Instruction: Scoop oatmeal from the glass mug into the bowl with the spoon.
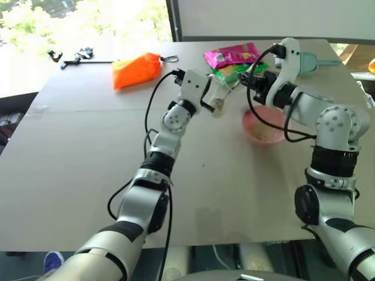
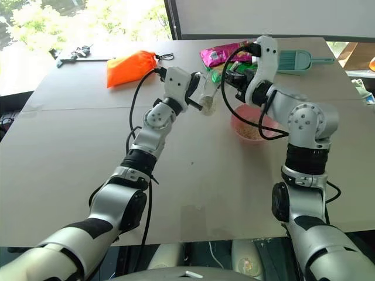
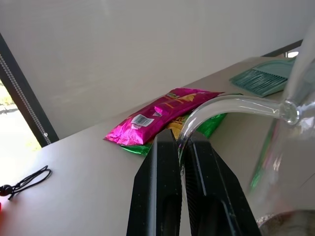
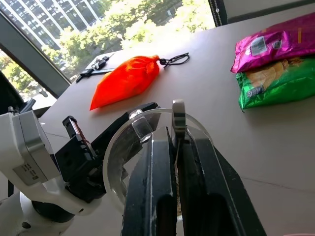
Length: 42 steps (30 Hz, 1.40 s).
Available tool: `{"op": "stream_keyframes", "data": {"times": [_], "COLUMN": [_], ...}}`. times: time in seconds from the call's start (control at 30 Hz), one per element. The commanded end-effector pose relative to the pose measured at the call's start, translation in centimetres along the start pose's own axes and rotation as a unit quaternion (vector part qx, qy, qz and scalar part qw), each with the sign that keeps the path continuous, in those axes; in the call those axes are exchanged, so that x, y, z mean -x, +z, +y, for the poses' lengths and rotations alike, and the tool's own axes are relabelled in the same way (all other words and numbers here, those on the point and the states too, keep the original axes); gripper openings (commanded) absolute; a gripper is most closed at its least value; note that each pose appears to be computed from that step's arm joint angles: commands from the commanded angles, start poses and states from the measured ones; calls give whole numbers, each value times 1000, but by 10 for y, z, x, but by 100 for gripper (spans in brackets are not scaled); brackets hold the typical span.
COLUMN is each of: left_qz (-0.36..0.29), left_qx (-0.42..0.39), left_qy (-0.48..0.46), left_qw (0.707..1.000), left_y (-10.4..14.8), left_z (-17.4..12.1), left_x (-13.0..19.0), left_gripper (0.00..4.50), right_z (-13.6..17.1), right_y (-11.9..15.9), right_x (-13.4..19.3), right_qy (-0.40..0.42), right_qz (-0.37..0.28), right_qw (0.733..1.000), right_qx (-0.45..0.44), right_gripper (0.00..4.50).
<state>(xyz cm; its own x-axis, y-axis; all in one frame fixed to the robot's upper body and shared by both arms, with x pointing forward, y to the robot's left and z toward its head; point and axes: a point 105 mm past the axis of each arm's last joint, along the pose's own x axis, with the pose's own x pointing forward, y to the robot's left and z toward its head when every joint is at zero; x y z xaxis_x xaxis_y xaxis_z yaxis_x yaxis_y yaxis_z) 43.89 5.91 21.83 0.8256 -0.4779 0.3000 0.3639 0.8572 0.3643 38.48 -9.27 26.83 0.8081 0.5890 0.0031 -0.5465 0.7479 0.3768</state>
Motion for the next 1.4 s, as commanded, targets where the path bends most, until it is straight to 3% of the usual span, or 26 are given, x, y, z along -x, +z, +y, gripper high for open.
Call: {"op": "stream_keyframes", "data": {"times": [0.03, 0.53, 1.4], "left_qz": [-37, -14, 11], "left_qx": [1, 15, 15], "left_qy": [7, -2, -1], "left_qw": [999, 1000, 1000], "left_y": [18, 7, -12], "left_z": [3, -8, -4], "left_x": [-2, -3, 11], "left_gripper": [11, 11, 11], "right_z": [10, -18, -38], "right_y": [27, 46, 72], "right_x": [5, 17, 31], "right_qy": [24, -7, -28], "right_qz": [-39, -35, -45], "right_qw": [998, 983, 975], "right_qx": [-33, -180, -216], "right_gripper": [0, 0, 0]}}
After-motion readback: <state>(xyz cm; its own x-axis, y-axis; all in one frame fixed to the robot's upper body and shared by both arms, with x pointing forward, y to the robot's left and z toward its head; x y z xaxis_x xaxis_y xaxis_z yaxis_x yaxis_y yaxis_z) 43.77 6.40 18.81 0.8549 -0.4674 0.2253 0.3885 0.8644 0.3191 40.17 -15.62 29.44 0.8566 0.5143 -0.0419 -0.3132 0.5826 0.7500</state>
